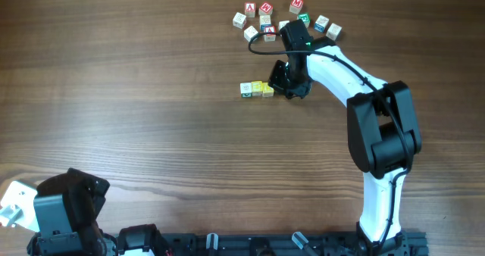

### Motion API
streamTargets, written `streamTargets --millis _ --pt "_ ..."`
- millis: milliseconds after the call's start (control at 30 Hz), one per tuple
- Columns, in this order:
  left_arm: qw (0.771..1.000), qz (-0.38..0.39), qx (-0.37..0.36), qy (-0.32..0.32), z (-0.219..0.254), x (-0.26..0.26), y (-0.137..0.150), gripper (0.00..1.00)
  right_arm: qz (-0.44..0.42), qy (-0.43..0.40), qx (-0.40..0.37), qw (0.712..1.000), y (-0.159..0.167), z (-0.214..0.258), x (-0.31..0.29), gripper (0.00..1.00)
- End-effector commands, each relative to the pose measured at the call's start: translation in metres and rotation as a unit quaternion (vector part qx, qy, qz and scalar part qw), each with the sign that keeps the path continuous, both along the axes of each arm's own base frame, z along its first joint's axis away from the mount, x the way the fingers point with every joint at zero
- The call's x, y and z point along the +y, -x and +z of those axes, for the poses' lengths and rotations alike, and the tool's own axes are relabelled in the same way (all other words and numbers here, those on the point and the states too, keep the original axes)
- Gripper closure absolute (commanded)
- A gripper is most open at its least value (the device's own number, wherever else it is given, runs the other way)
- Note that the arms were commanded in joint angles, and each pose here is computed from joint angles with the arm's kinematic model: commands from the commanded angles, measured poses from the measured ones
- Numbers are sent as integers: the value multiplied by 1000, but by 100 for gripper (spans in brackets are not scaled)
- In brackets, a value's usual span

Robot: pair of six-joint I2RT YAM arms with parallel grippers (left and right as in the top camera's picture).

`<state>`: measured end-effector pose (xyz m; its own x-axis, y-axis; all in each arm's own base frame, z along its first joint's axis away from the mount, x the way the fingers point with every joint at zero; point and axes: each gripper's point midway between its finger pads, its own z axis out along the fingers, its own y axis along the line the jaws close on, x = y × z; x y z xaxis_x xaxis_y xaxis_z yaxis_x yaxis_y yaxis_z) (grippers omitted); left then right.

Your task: Form a horizontal line

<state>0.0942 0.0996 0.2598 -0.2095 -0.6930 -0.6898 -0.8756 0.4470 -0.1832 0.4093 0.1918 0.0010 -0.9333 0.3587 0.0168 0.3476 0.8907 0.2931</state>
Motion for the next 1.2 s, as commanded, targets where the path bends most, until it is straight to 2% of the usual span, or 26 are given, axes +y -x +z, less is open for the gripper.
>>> streamTargets --millis 0,333,433,533,700,867,1167 --pt "1000 10 -6 0 0 1 2 0 -9 -23 23 999 8 -4 7 96" --pt "1000 10 -6 0 0 1 2 0 -6 -33 28 999 10 -3 10 96" --pt "1000 10 -6 0 0 1 2 0 -14 8 17 1000 6 -8 -4 96" --pt "1000 10 -6 0 0 1 2 0 -26 87 25 996 12 -11 -33 96" --pt "1000 10 -6 0 0 1 2 0 9 99 69 993 39 -4 -38 96" --pt "1000 10 -6 0 0 1 2 0 120 45 107 986 70 1 -15 96" --pt "1000 10 -6 0 0 1 2 0 182 -4 67 981 65 4 18 96"
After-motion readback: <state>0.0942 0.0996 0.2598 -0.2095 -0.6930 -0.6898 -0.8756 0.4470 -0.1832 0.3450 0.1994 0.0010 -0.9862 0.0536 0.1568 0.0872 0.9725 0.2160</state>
